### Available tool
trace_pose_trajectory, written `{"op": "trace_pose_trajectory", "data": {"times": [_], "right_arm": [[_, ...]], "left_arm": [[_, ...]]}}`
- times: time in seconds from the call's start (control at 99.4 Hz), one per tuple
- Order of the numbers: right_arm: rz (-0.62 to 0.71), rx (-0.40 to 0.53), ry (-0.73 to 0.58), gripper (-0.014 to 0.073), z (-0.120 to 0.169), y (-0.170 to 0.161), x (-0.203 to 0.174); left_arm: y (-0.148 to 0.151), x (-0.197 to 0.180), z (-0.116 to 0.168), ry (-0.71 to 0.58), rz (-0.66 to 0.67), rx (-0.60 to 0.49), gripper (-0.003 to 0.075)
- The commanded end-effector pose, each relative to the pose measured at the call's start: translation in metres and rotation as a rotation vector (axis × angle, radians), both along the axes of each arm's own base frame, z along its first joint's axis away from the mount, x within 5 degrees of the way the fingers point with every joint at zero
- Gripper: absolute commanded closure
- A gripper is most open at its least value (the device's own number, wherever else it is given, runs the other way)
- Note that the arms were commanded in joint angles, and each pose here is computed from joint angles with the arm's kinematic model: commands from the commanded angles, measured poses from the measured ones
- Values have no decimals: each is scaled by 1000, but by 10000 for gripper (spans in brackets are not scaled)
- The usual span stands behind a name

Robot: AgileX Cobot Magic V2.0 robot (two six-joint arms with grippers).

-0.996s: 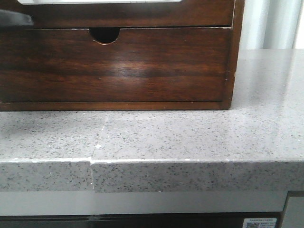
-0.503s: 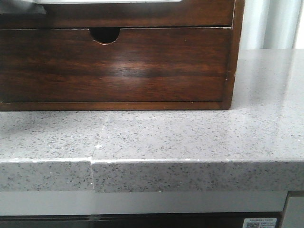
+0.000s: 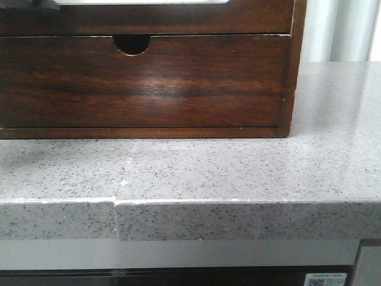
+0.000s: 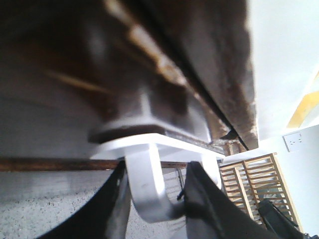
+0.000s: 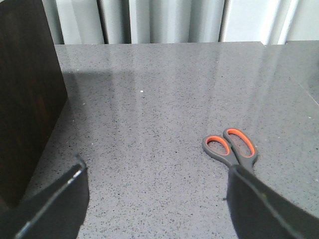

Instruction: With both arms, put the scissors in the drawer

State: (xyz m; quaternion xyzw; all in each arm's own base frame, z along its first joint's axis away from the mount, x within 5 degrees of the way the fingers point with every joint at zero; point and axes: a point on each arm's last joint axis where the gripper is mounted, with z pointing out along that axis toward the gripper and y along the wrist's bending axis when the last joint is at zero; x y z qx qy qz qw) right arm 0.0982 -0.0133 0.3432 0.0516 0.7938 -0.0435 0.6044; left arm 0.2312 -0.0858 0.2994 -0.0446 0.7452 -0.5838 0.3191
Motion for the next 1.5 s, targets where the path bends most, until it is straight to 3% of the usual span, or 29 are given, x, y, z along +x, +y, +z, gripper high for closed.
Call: {"op": "trace_pose_trajectory", "data": {"times": [0.0, 0.372, 0.804, 1.136, 1.277, 1.488], "right_arm": [[-4, -31, -96, 80, 17, -1, 2], [-4, -31, -96, 80, 17, -1, 2], [-4, -31, -96, 80, 17, -1, 2], [-4, -31, -96, 80, 17, -1, 2], [-4, -31, -96, 80, 17, -1, 2], [-4, -31, -96, 80, 17, -1, 2]], "left_arm": [[-4, -10, 20, -135, -96, -15, 661], [-2, -56, 5, -151, -123, 32, 681], [1, -122, 8, -330, -159, 161, 681], [4, -123, 1, -239, -113, 237, 673], [5, -123, 0, -232, -110, 239, 613], [4, -124, 0, -232, -120, 243, 406]]}}
